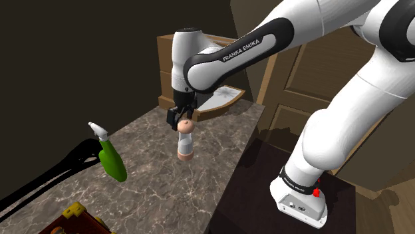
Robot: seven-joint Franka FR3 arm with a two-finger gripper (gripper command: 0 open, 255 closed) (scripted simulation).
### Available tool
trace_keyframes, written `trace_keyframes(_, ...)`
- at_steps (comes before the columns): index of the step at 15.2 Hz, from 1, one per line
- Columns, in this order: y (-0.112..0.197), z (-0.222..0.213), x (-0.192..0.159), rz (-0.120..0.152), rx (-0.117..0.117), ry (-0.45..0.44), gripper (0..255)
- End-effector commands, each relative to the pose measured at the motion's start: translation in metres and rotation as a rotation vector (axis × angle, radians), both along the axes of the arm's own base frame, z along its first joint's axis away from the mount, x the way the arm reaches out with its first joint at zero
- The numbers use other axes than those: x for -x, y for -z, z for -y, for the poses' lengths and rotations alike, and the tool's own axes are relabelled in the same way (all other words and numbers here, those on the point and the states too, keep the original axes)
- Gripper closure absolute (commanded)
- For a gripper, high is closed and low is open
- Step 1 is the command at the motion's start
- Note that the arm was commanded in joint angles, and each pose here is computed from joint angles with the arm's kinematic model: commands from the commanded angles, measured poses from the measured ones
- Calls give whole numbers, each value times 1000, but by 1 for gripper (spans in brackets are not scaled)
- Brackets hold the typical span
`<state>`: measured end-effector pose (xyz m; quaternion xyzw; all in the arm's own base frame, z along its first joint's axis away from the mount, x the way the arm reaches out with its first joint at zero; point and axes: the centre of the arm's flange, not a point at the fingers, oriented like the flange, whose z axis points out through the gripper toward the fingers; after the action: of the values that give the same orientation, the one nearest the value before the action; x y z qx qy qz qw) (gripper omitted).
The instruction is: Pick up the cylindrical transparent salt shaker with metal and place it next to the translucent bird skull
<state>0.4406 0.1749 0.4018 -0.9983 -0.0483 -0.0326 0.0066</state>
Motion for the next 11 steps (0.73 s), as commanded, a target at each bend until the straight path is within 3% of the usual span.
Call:
trace_keyframes(1, 6, -1, 0, 0, 0, 0, 0)
trace_keyframes(7, 6, -1, 0, 0, 0, 0, 0)
trace_keyframes(8, 6, -1, 0, 0, 0, 0, 255)
trace_keyframes(11, 6, -1, 0, 0, 0, 0, 255)
